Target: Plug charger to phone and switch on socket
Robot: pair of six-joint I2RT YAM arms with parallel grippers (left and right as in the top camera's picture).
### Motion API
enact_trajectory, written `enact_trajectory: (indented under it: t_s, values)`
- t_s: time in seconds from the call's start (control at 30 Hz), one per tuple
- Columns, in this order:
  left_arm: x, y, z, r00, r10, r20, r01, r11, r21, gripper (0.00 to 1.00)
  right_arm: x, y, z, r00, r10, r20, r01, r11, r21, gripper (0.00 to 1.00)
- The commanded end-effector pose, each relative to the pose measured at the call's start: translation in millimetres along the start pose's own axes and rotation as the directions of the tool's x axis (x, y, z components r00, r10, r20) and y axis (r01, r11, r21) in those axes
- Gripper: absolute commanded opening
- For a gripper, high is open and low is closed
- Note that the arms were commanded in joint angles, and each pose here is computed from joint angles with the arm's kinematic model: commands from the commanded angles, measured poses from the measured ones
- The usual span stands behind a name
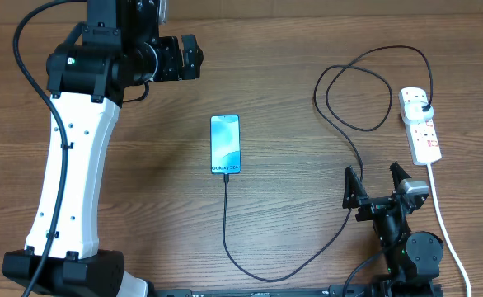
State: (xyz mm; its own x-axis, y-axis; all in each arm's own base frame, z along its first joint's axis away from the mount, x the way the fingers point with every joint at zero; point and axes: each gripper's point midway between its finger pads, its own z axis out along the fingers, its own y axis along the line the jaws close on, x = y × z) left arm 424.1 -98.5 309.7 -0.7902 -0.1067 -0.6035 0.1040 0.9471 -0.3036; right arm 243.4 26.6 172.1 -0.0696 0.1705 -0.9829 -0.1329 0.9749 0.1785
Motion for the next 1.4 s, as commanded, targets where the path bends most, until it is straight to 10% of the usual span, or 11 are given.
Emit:
enact_trajectory:
  t_s: [0.0,0.8,1.37]
  values:
    - [2.7,8.9,-20.8,0.999,0.029,0.043,-0.025,0.997,-0.079,1.0,1.1,0.1,0.2,1.0,-0.002,0.008,0.002,1.0,-0.001,1.0]
    - [135.3,58.0,-58.3,0.747,0.187,0.639,-0.155,0.982,-0.106,0.99,1.1,0.1,0.2,1.0,-0.002,0.008,0.002,1.0,-0.001,1.0]
    - [203.3,79.0,-32.6,0.584,0.407,0.703,-0.305,0.912,-0.275,1.0,1.1,0.1,0.2,1.0,-0.002,0.008,0.002,1.0,-0.001,1.0]
